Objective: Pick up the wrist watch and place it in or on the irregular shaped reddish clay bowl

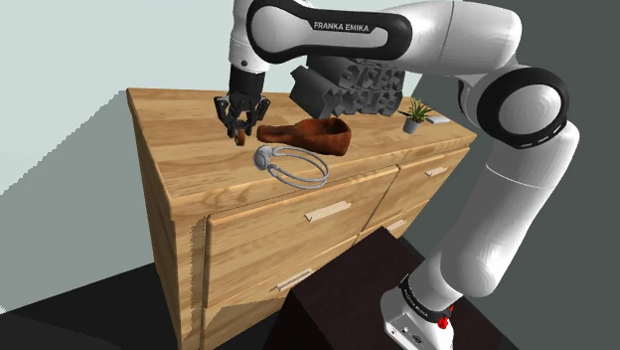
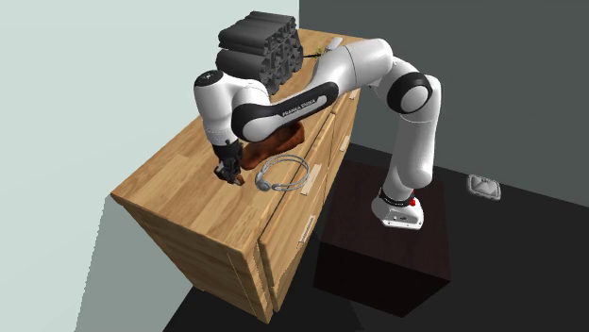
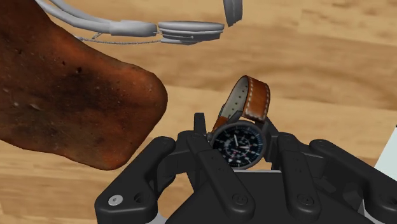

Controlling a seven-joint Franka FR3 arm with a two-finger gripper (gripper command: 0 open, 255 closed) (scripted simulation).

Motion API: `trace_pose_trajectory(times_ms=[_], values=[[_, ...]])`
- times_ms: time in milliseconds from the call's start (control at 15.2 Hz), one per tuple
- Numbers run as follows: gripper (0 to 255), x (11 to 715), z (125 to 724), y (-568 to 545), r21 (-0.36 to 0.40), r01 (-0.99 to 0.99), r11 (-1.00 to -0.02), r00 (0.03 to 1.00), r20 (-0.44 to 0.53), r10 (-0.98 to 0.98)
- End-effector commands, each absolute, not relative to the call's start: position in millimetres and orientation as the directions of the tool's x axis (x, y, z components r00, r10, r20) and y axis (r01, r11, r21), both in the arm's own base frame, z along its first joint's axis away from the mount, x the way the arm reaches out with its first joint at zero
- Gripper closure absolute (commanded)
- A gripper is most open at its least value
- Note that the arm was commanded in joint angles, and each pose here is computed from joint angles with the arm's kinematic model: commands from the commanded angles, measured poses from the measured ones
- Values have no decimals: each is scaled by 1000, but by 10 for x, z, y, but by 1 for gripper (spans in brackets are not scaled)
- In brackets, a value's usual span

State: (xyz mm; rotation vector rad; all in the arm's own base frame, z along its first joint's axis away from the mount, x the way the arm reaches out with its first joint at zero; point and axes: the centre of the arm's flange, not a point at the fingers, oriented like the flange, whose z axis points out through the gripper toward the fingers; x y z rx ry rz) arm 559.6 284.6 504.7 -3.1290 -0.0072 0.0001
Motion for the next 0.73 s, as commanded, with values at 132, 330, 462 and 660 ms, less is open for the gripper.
trace_pose_trajectory(times_ms=[132,330,462,660], values=[[255,5601,5254,2848,-12,5,-1000,1000,0,5],[255,5601,5412,2848,-12,5,-1000,1000,0,5],[255,5601,5518,2848,-12,5,-1000,1000,0,5],[255,5601,5676,2848,-12,5,-1000,1000,0,5]])
